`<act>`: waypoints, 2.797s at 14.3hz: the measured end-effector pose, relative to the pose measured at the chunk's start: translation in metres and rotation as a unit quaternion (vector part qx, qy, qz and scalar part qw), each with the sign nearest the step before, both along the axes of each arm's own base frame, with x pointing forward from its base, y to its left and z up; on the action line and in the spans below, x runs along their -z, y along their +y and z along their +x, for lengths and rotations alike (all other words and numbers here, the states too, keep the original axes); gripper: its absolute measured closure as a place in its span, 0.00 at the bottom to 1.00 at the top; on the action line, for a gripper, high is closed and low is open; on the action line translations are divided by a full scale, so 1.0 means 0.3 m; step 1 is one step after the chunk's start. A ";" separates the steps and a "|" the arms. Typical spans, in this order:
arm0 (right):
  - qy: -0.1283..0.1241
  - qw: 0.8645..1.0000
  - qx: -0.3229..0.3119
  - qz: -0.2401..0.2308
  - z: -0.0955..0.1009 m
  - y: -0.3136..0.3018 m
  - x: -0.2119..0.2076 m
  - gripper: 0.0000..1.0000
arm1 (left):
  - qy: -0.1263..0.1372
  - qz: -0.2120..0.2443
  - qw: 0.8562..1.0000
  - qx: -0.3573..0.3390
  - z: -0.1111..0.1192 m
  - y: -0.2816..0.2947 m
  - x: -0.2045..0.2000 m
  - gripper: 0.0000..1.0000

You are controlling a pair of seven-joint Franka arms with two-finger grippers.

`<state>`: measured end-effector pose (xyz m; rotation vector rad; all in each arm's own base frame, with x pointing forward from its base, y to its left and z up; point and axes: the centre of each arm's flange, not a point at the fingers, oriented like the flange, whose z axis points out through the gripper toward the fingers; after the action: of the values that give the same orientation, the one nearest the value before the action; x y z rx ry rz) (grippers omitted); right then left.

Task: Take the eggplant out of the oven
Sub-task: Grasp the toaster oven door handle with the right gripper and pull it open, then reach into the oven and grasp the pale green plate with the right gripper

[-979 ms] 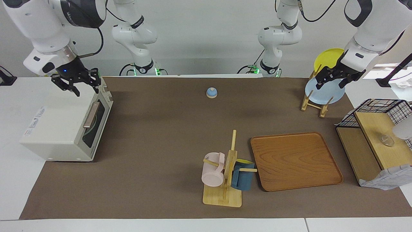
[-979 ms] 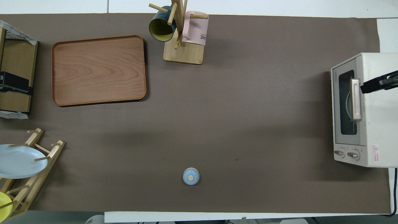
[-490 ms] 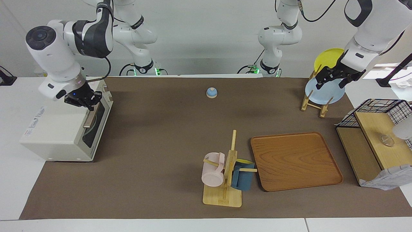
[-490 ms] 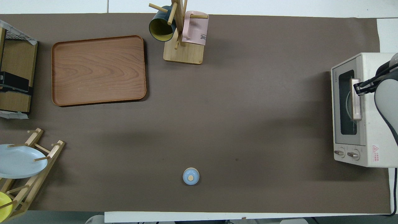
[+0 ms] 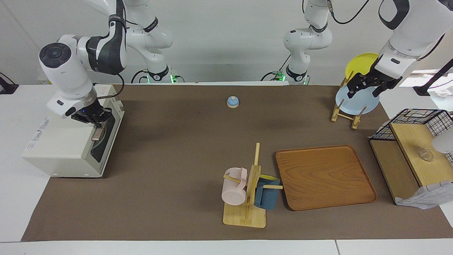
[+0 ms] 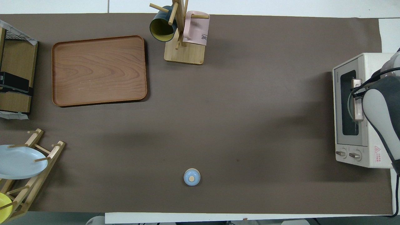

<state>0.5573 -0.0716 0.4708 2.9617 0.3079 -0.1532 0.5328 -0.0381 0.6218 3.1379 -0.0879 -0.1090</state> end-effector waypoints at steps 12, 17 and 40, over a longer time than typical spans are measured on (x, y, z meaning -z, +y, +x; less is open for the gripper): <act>-0.008 1.000 0.013 0.005 0.064 0.372 0.289 0.99 | 0.000 0.000 1.000 0.000 0.000 0.000 0.000 0.00; -0.016 0.999 0.029 0.015 0.098 0.422 0.449 0.99 | 0.000 0.000 1.000 0.000 0.000 0.000 0.000 0.00; 0.022 0.997 0.071 -0.016 -0.032 0.192 0.354 0.83 | 0.001 0.000 1.000 0.000 -0.001 -0.001 0.000 0.00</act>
<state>0.5478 -0.0139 0.3646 2.9516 0.1001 -0.2373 0.5326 -0.0384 0.6216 3.1378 -0.0887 -0.1111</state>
